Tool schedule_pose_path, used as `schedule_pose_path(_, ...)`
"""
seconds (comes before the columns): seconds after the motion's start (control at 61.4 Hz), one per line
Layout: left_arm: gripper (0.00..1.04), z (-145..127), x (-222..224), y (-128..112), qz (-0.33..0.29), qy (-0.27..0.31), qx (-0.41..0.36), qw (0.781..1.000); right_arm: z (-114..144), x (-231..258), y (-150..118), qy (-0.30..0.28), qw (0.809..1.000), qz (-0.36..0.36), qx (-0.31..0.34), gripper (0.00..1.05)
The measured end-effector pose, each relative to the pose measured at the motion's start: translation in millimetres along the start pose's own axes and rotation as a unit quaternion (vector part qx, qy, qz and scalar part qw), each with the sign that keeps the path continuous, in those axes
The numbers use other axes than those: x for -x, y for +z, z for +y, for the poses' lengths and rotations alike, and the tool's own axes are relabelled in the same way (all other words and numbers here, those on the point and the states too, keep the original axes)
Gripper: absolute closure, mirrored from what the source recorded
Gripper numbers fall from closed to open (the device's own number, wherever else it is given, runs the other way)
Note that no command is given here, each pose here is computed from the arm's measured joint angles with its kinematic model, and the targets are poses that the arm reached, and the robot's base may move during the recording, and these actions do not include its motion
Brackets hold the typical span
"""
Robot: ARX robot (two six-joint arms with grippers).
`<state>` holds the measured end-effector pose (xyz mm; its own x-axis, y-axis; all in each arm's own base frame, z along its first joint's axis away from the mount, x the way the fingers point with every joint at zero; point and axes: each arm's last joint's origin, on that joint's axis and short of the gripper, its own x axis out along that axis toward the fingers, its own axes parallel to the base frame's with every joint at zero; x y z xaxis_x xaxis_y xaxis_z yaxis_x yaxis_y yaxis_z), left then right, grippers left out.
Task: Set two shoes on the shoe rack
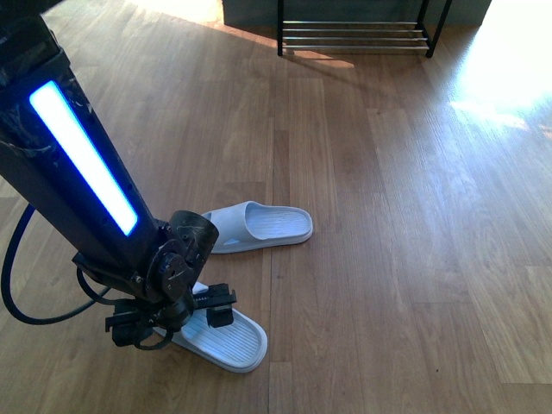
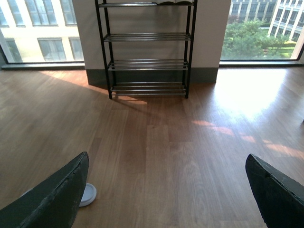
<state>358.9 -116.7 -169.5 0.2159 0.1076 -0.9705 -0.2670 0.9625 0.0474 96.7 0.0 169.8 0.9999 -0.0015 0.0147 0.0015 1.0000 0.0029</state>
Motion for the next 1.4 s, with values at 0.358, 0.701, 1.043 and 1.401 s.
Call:
schedule_pose_path(0.358,0.46,23,-13,3,-0.001,0.092,0.003,0.996,0,0,0,0.0,1.0,0.0,0.0,0.09)
schedule_pose_path(0.701,0.98,36,-13,3,-0.027,0.133,0.008,0.991,0,0,0,0.0,1.0,0.0,0.0,0.09)
schedule_pose_path(1.043,1.03,61,98,26,-0.168,0.142,0.025,0.975,0,0,0,0.0,1.0,0.0,0.0,0.09)
schedule_pose_path(1.401,1.03,141,271,-15,-0.325,0.212,0.017,0.922,0,0,0,0.0,1.0,0.0,0.0,0.09)
